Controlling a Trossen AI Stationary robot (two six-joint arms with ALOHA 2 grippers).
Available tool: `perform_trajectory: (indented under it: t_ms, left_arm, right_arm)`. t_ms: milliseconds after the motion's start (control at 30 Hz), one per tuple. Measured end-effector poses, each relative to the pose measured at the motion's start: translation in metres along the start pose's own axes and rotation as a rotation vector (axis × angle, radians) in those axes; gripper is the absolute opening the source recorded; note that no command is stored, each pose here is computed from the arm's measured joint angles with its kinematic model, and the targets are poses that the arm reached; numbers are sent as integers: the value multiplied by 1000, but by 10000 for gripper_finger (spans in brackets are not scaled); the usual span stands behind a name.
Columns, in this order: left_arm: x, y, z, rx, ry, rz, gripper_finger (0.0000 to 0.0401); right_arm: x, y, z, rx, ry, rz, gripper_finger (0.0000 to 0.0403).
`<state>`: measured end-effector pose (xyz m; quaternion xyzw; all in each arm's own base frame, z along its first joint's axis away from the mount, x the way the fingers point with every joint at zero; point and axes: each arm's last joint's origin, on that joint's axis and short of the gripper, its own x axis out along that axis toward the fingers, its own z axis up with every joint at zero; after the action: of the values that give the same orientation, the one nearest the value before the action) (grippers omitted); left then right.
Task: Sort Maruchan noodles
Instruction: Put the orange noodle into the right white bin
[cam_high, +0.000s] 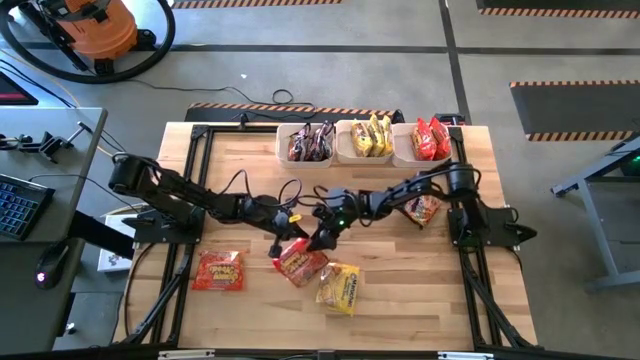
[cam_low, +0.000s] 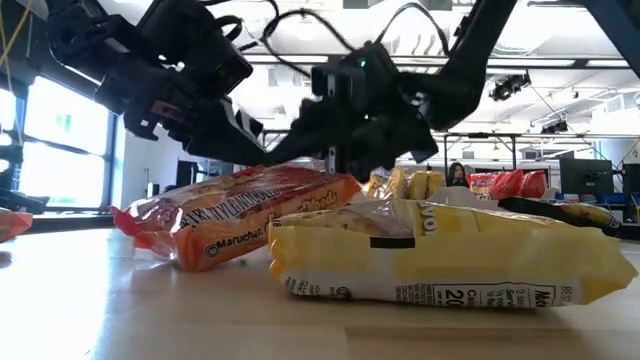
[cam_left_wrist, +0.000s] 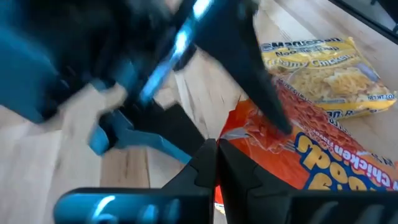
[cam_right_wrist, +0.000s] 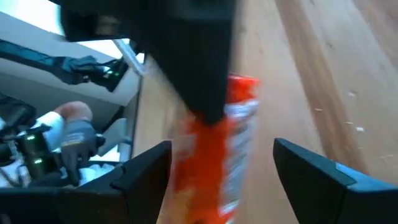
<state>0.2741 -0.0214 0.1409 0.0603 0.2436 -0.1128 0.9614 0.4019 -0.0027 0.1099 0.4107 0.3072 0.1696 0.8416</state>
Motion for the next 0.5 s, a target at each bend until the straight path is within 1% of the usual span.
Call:
perform_trajectory:
  t_ms: [100,200,333,500]
  left_arm:
    - [-1,1,3,2,-10,23,0]
    - [-2,1,4,3,-17,30,0]
    - [-2,2,4,-20,-13,55,0]
    - [-9,6,8,-77,-36,65,7]
  right_arm:
    - [7,-4,-3,-11,-3,-17,272]
    - [11,-4,-7,-43,-2,-20,254]
    - [14,-1,-10,-90,-3,-6,202]
    - [15,0,-11,-139,-3,9,114]
